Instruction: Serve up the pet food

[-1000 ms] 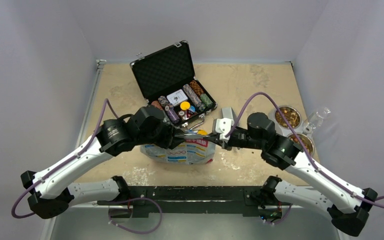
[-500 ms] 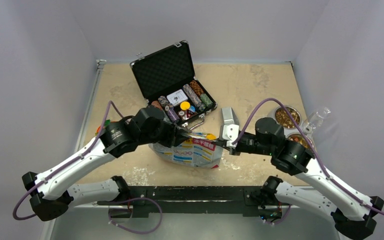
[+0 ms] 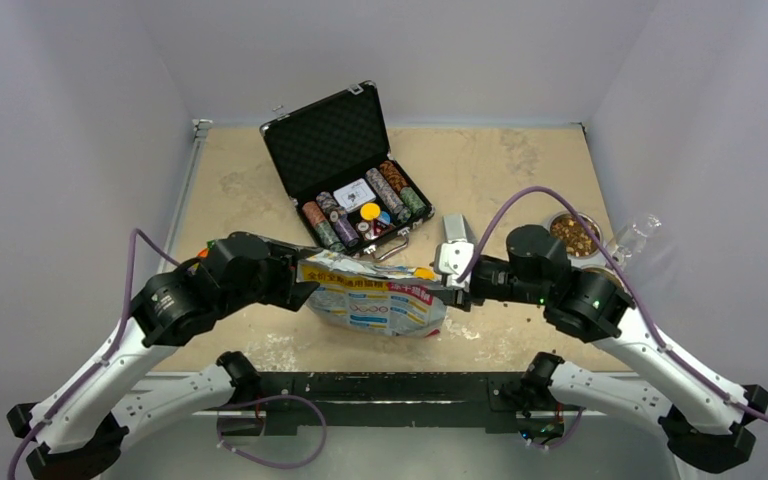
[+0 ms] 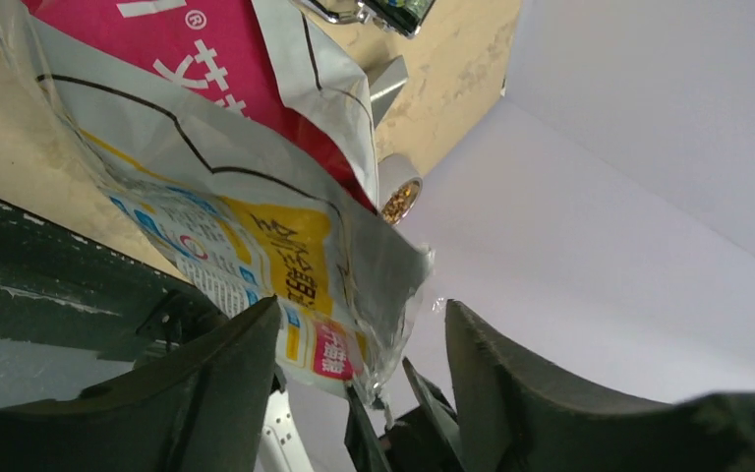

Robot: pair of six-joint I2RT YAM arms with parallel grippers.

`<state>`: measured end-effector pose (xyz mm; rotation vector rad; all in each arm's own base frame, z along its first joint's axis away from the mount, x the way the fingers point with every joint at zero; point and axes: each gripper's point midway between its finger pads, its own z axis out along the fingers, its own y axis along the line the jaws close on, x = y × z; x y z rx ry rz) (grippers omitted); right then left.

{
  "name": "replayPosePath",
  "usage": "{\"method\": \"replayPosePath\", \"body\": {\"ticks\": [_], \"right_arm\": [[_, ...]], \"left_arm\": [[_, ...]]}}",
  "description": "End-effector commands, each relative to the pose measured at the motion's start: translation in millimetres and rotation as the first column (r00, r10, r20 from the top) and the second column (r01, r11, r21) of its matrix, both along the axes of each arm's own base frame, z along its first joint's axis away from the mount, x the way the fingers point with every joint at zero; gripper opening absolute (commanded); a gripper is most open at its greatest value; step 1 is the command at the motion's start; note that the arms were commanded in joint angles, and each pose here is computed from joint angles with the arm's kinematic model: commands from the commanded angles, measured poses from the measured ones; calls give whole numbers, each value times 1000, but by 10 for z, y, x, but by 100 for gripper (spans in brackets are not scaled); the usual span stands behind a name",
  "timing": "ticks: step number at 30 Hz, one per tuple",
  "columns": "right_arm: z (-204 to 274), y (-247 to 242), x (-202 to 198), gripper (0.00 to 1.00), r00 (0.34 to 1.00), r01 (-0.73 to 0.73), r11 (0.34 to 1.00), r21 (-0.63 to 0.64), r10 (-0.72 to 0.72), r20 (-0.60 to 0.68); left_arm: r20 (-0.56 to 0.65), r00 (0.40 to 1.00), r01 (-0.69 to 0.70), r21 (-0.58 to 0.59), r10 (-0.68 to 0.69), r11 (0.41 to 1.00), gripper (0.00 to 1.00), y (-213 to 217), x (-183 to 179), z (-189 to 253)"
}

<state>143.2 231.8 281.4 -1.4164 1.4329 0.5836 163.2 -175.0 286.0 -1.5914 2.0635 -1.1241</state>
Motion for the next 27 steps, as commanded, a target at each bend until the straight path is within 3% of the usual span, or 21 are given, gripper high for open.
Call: {"method": "replayPosePath", "body": {"ticks": [1, 5, 11, 15, 19, 21, 22, 23, 24, 25, 27], "right_arm": [[249, 162, 30, 56, 996, -26, 1000, 3, 25, 91], [271, 487, 107, 60, 985, -26, 999, -36, 32, 169], [428, 906, 412, 61, 959, 84, 996, -33, -72, 275], [323, 1072, 608, 54, 913, 170, 981, -92, -121, 390], [250, 1031, 766, 28, 856, 266, 953, -147, -163, 491], [273, 980, 778, 0, 831, 286, 943, -168, -157, 533], [298, 950, 760, 0, 827, 282, 942, -180, -144, 543], [314, 964, 675, 0, 847, 230, 954, -194, -98, 522], [360, 958, 569, 0, 878, 176, 965, -193, -65, 475], [387, 1025, 331, 0, 931, 29, 985, -172, 36, 363], [443, 989, 78, 0, 974, -116, 984, -137, 140, 177]], "left_arm": [[-51, 989, -142, -12, 141, 990, 62, 65, 164, -98], [-23, 990, -138, -13, 138, 990, 52, -3, 282, -39], [10, 994, -113, 5, 113, 994, 38, -51, 380, 98], [-10, 994, -106, 0, 105, 994, 26, -59, 370, 116], [-5, 994, -109, 31, 110, 993, 24, 16, 361, 148], [5, 993, -117, 49, 117, 992, 17, 59, 376, 153], [9, 992, -123, 58, 123, 991, 9, 80, 390, 143], [12, 992, -126, 67, 126, 990, 0, 93, 401, 130], [10, 992, -126, 74, 126, 989, 0, 100, 409, 115], [9, 992, -124, 83, 123, 989, 0, 105, 422, 96], [9, 992, -124, 94, 124, 988, 0, 123, 437, 78]]}}
